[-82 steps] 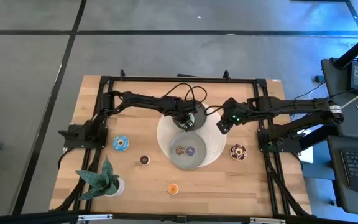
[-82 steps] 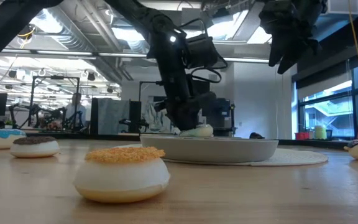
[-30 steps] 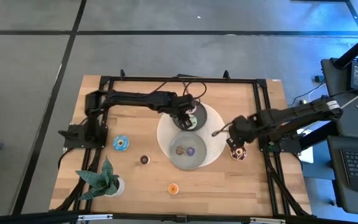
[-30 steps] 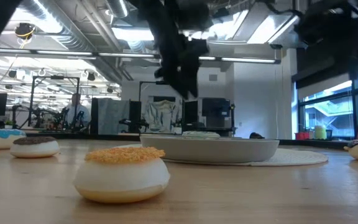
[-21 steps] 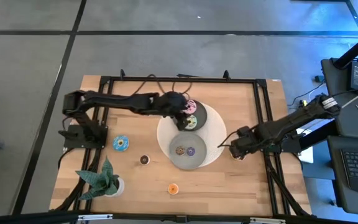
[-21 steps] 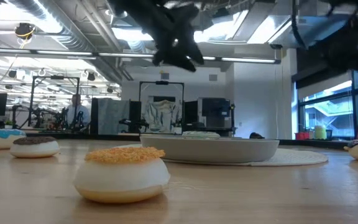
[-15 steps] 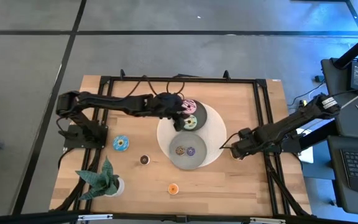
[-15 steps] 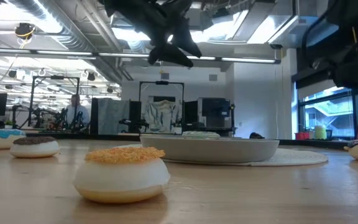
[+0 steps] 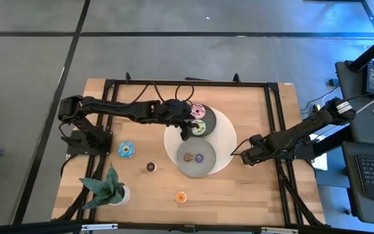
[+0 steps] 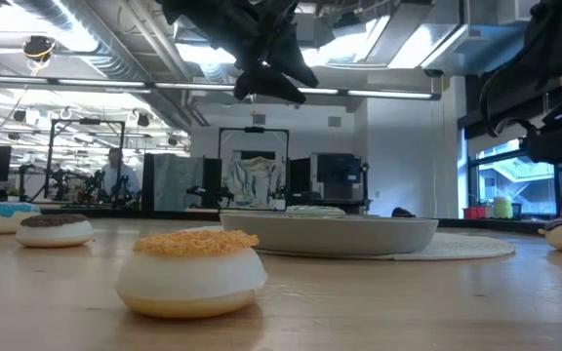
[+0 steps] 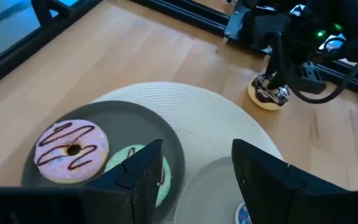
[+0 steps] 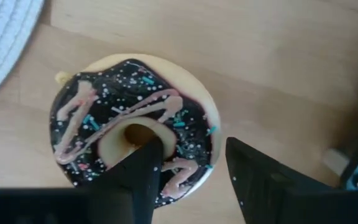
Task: Pick & Place donuts
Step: Put the big black donut on the black plate
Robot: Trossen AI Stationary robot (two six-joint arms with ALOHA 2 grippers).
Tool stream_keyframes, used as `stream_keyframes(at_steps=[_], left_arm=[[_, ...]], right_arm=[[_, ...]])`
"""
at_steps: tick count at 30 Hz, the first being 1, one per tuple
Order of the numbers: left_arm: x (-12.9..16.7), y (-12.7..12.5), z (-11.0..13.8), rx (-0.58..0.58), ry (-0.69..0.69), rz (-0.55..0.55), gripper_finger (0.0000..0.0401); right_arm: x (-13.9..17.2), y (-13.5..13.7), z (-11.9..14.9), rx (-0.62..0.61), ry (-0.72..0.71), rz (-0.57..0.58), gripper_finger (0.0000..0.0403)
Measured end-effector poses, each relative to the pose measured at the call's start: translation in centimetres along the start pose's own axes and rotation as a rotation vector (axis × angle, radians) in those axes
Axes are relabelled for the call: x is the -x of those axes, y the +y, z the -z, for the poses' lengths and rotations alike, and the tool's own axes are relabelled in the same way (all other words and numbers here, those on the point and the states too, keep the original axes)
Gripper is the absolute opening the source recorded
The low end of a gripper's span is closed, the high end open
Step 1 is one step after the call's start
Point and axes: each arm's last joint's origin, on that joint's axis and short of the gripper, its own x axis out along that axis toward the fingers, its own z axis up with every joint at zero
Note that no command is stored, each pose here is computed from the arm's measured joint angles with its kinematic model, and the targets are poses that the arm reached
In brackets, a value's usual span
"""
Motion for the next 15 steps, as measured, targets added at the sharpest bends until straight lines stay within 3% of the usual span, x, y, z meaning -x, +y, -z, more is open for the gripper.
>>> stream_keyframes(at_steps=[9,15], left_arm=[[0.0,0.0,0.4,-0.013,0.035,-0.009,0.0185],[0.1,0.2,1.1,-0.014,0.107,-0.03,0.0189]], right_arm=[[0.0,0.1,0.0,0.022,-0.01,-0.015,0.0094],[0.4,0.4,-0.3,0.019,-0.078,-0.028,0.0059]])
